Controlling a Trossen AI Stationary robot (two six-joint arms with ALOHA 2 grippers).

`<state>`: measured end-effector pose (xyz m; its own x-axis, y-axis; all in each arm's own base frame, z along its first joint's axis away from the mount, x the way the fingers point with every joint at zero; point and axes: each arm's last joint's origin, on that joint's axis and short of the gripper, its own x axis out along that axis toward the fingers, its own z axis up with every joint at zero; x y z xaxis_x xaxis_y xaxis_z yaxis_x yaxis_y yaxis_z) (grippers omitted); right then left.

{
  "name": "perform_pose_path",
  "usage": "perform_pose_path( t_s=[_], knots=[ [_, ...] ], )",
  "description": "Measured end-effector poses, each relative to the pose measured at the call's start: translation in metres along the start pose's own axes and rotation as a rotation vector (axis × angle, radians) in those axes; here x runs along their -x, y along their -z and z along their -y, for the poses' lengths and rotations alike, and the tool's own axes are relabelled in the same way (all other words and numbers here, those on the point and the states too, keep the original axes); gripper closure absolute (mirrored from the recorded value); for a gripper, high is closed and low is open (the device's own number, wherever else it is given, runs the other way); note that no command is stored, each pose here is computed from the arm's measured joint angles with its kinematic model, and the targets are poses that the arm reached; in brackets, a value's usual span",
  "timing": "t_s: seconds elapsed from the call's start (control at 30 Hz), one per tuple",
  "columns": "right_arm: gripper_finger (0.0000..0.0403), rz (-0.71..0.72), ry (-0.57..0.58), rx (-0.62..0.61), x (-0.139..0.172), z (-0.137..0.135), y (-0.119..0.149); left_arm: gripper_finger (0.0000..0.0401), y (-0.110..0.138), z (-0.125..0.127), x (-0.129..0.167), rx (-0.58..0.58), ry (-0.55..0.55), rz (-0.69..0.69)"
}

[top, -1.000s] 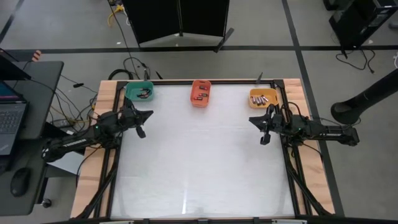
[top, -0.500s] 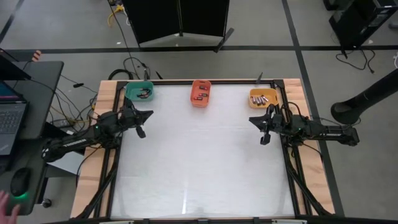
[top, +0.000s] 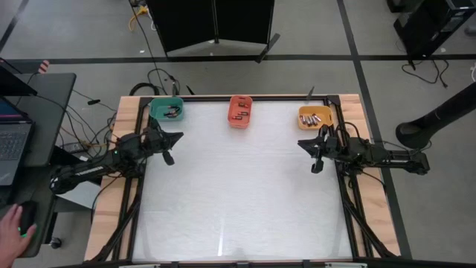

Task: Sort batteries
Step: Return to Home Position

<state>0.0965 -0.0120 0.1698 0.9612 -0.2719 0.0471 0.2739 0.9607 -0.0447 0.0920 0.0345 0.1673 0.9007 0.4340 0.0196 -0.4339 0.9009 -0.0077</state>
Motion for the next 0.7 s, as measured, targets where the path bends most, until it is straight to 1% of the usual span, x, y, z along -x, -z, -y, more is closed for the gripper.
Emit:
perform_pose_path(
  t_s=[0.7],
  knots=[
    [0.0357,0.000,0.000,0.000,0.0000,0.0000,0.0000,0.0386,-0.0001,0.0000,0.0000,0.000,0.000,0.000]
  ],
)
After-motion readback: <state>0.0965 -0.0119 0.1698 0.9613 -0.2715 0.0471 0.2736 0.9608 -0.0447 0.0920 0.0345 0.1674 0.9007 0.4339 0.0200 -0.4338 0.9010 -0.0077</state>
